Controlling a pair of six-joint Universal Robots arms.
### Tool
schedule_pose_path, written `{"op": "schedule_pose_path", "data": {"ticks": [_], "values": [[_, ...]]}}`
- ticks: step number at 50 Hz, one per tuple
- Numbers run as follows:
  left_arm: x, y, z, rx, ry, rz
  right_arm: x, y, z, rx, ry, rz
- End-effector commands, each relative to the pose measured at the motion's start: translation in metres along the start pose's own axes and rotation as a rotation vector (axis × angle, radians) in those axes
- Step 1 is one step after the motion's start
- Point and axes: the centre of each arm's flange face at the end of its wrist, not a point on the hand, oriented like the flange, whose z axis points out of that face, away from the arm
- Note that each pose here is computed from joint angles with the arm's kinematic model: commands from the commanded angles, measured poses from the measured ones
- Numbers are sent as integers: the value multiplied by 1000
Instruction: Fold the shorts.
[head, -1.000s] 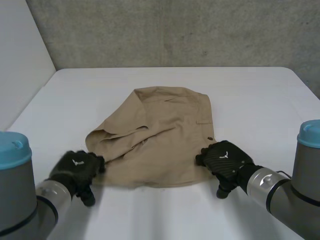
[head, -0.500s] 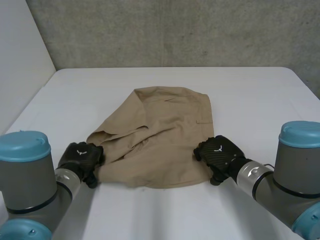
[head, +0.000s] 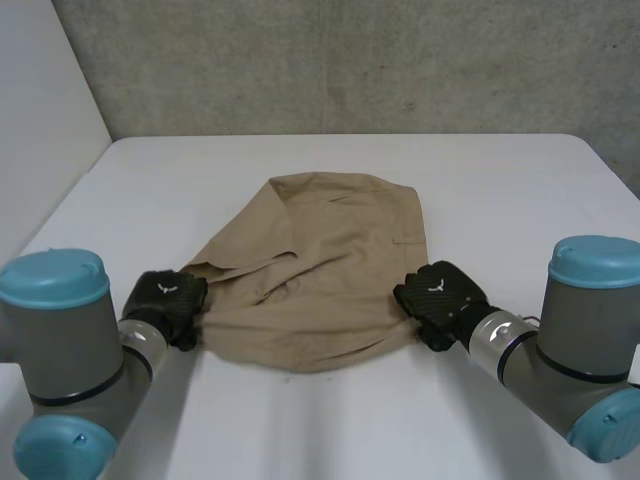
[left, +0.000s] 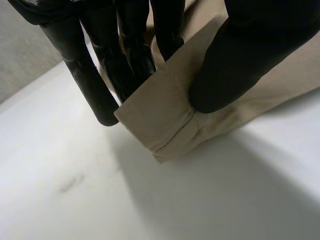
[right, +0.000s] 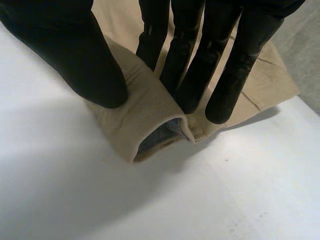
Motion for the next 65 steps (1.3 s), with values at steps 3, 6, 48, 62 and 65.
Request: {"op": "schedule_pose_path", "data": {"ticks": [3,6,48,62,65], "values": [[-11,-35,-16,92,-23,-11,17,-18,-3,38,52,-10],[-15,-49,-31,117,-24,-13,24,-34,-15,64,72,-23],[-32,-153,-54,408,-30,-55,87,-165,-72,191,194,-49],[-57,-236,20,814,-242,25,149,-197,-3,417,518,-73],[-73,-280,3,1079,-343,-15,169,-234,-13,662,647,-107]]}}
